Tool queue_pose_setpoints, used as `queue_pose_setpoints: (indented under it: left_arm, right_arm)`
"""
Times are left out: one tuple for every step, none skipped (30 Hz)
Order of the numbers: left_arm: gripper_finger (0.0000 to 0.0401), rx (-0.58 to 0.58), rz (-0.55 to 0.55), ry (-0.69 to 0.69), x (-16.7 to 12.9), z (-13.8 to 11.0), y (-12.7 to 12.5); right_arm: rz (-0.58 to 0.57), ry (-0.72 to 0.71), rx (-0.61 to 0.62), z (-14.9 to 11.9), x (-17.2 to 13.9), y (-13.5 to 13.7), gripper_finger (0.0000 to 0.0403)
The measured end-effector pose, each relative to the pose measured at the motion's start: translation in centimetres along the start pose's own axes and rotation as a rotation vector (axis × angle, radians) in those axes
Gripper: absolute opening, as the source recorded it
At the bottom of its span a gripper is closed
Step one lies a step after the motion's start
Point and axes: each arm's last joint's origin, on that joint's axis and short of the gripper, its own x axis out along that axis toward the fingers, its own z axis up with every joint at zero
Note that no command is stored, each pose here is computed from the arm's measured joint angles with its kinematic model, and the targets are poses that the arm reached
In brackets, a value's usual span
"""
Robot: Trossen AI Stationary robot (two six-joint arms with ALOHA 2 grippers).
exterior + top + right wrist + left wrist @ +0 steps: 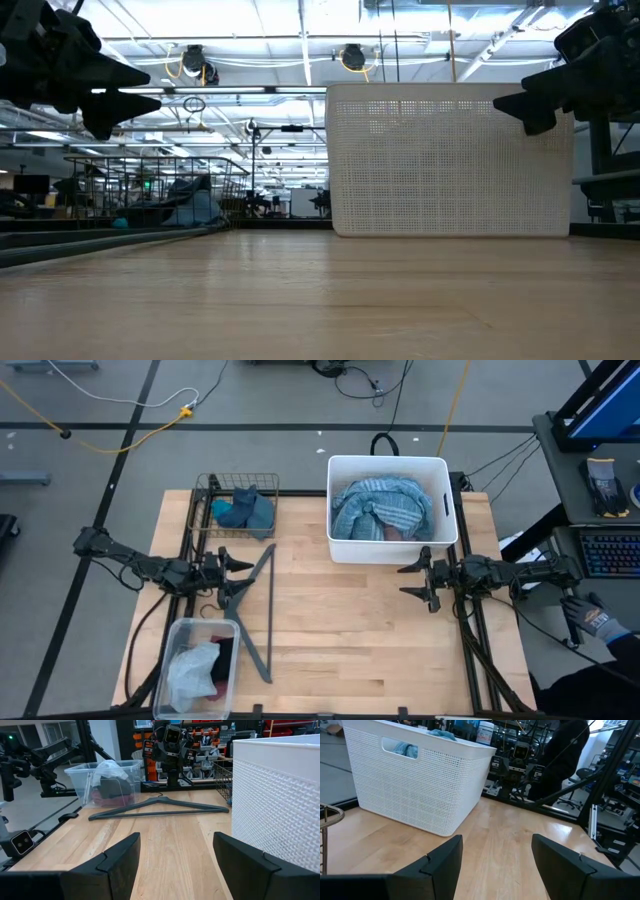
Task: Pick & Place Cloths
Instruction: Return to Home Position
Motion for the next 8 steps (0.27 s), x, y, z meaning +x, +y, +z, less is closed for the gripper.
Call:
queue_pose_setpoints:
  left_arm:
    - [0.0244,0.0,0.0,0.0,0.0,0.0,0.0]
    - [0.0244,0.0,0.0,0.0,0.0,0.0,0.0]
    - [0.0244,0.0,0.0,0.0,0.0,0.0,0.0]
    - [0.0244,0.0,0.0,0.0,0.0,0.0,0.0]
    - [0.0244,0.0,0.0,0.0,0.0,0.0,0.0]
    - [0.0244,0.0,0.0,0.0,0.0,0.0,0.0]
    - [0.0244,0.0,0.0,0.0,0.0,0.0,0.0]
    - [0.0244,-0.001,0.0,0.0,0.0,0.0,0.0]
  right_arm:
    - [0.0,0.0,0.0,0.0,0.0,0.0,0.0245]
    - [0.0,0.0,0.0,0.0,0.0,0.0,0.0244]
    - [0.0,0.0,0.0,0.0,0.0,0.0,0.0243]
    - [0.0,0.0,0.0,0.0,0.0,0.0,0.0243]
    - [0.0,0.0,0.0,0.0,0.0,0.0,0.0243]
    - [0.0,0.0,0.0,0.0,0.0,0.0,0.0243]
    - [0.0,0.0,0.0,0.0,0.0,0.0,0.0243]
    - [0.0,0.0,0.0,0.0,0.0,0.0,0.0244]
